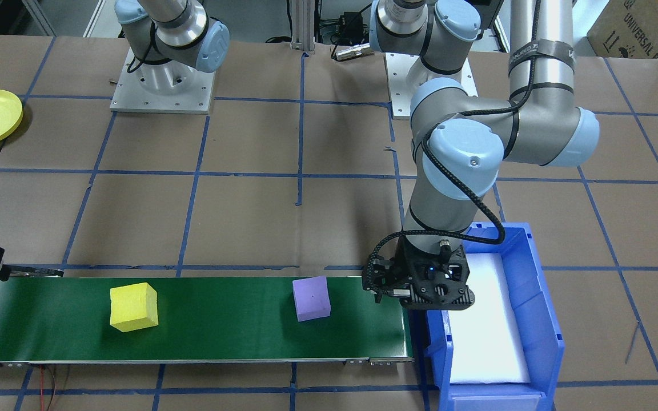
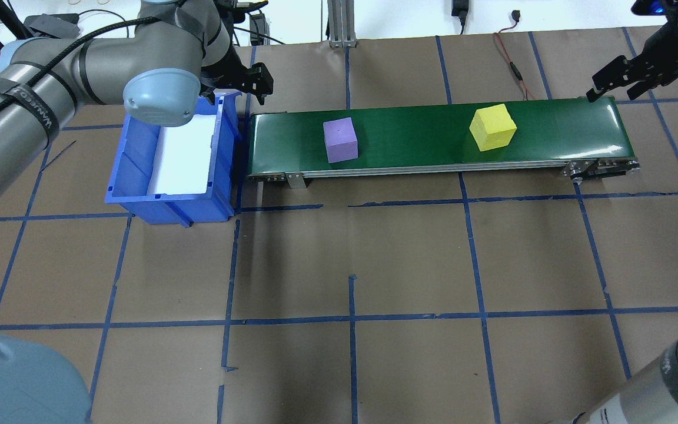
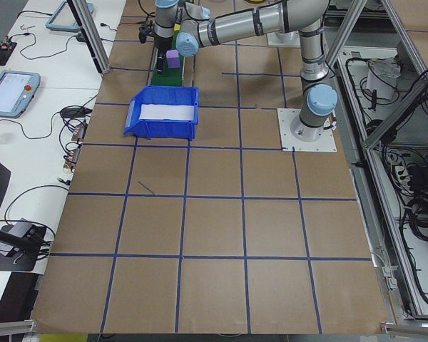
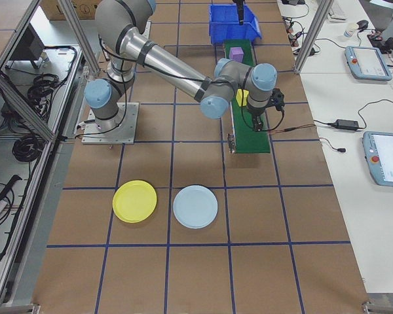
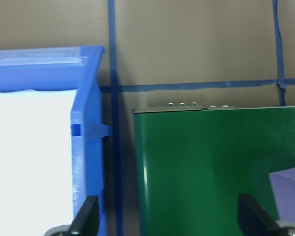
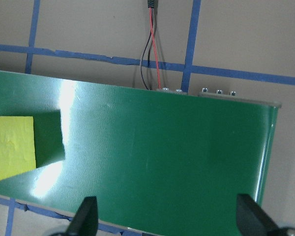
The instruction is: Move block left to right into plate
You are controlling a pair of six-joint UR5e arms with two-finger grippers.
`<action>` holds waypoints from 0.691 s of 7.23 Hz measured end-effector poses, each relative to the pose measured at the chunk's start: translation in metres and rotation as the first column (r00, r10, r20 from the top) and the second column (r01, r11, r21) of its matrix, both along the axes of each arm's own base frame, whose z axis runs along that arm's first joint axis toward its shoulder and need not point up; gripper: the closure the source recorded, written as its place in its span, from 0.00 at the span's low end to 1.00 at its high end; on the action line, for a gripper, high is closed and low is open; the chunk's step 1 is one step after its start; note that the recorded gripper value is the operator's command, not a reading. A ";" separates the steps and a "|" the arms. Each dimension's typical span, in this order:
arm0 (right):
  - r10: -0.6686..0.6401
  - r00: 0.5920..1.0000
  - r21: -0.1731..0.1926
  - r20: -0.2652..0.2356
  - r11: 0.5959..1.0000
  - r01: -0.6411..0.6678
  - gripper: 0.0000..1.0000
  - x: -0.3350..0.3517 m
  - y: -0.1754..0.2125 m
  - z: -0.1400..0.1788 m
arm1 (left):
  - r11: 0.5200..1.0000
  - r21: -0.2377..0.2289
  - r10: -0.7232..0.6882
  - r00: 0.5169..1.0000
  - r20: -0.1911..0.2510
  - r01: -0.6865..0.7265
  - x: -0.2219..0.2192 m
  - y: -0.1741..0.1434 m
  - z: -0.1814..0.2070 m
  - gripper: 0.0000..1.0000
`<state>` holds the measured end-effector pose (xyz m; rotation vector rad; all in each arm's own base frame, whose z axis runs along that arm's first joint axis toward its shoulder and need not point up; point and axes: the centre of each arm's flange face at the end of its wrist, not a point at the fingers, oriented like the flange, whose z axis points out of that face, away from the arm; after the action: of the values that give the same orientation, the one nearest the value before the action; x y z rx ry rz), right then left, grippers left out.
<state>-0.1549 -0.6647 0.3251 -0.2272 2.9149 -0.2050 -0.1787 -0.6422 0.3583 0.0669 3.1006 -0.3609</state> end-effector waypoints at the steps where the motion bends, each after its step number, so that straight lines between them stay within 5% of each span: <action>1: -0.009 0.999 -0.002 0.043 1.000 0.009 0.00 0.002 -0.007 -0.010 | 1.000 0.005 -0.009 1.000 0.006 0.009 0.005 0.002 0.003 0.00; 5: -0.068 0.990 0.028 0.121 0.997 0.065 0.00 0.015 -0.007 -0.027 | 0.995 0.104 0.007 1.000 0.015 -0.008 0.028 0.041 0.014 0.00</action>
<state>-0.1399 -0.6720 0.2979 -0.1094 2.8038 -0.1874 -0.1508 -0.6011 0.3721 0.0591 3.1020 -0.1969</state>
